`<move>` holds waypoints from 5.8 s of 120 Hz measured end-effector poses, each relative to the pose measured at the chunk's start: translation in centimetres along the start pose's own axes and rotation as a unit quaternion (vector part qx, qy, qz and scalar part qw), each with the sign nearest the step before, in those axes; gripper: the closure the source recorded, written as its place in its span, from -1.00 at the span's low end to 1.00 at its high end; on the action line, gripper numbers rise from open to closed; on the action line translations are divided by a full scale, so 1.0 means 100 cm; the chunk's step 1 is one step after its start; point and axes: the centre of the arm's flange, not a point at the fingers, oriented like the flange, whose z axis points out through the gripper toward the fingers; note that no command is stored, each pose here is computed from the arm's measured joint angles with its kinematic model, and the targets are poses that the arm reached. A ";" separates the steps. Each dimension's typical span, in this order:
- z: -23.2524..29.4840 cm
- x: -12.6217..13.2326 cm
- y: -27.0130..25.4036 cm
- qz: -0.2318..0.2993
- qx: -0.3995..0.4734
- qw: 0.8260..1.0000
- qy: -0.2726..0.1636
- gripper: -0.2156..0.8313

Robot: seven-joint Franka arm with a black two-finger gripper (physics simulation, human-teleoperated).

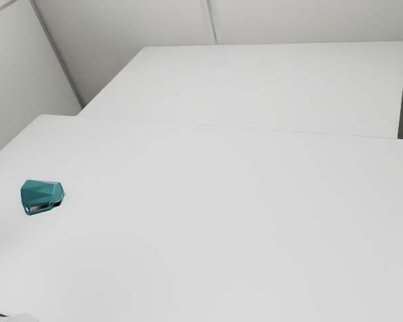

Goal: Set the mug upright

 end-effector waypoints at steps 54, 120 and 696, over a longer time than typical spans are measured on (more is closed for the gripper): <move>0.052 -0.011 -0.097 0.078 -0.065 0.991 0.084 -0.56; 0.106 0.005 -0.112 0.137 -0.141 0.975 0.100 -0.56; 0.249 -0.025 0.441 0.184 0.172 0.962 -0.105 0.67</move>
